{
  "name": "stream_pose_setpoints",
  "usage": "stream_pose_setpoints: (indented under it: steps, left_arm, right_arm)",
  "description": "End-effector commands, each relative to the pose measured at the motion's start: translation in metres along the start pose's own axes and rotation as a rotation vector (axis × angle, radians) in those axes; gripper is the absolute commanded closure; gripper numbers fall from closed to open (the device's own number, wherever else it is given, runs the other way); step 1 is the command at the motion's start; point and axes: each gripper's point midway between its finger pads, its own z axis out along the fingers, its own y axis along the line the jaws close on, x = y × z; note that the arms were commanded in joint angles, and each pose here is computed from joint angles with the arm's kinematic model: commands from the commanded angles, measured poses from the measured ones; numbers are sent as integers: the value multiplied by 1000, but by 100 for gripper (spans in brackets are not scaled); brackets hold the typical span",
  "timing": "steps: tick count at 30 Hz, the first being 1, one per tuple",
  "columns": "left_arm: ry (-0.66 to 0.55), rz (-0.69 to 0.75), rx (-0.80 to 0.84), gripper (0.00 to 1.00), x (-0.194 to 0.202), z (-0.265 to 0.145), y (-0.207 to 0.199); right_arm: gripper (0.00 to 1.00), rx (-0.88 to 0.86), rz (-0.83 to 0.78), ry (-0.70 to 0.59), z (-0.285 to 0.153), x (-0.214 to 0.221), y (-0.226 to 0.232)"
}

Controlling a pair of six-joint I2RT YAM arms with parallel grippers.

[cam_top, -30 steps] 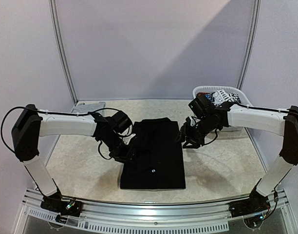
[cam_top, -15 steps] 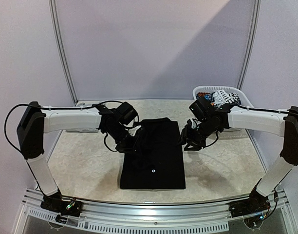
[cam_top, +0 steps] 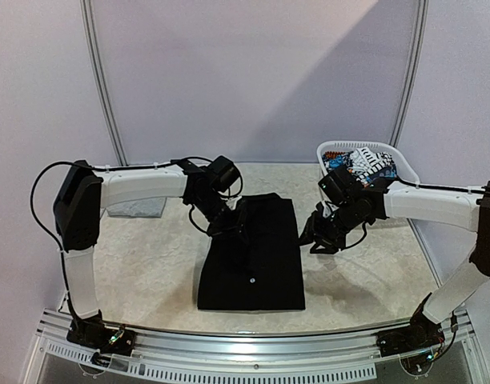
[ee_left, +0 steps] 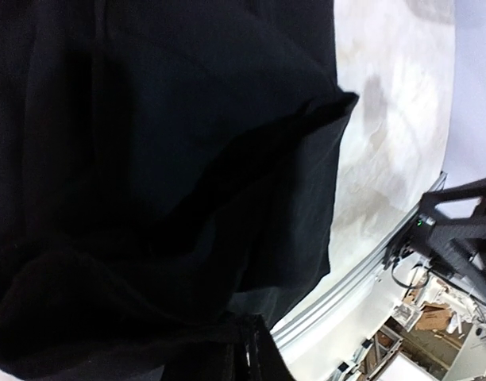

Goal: Fold and stack the mixed laundry pile
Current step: Smooth out the 2/3-rectangle-folded shirt at the center of the board.

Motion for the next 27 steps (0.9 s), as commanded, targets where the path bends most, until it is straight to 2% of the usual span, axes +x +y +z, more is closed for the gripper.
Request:
stream_pose_setpoints:
  steps: [1,4,7,10,13,17,21,23,25,27]
  left_arm:
    - [-5,-107,41,89,-15,-11,-5]
    - [-47,-221,80,82,-30,-21,6]
    - [-95,-311,138,81,-47,-32,15]
    - [-127,-333,169,78,-61,-40,17]
    - [-171,-347,191,72,-72,-53,20]
    - [-266,-250,178,63,-78,-88,15]
    - [-316,-83,37,49,-60,-117,26]
    - [-317,-9,-7,48,-45,-122,33]
    - [-303,71,-39,52,-27,-125,37]
    - [-273,137,-74,53,-7,-120,45]
  right_arm:
    - [55,-20,9,-35,-5,2,3]
    - [55,-18,10,-41,-5,4,4]
    - [55,-26,9,-44,-4,5,8]
    - [55,-34,5,-44,-1,5,13]
    - [55,-39,-6,-47,0,4,20]
    - [55,-25,-43,-52,1,5,31]
    - [55,-72,-173,-49,-1,17,66]
    - [55,-107,-269,-37,-1,27,90]
    - [57,-127,-318,-9,7,35,107]
    - [62,-157,-346,19,17,41,120]
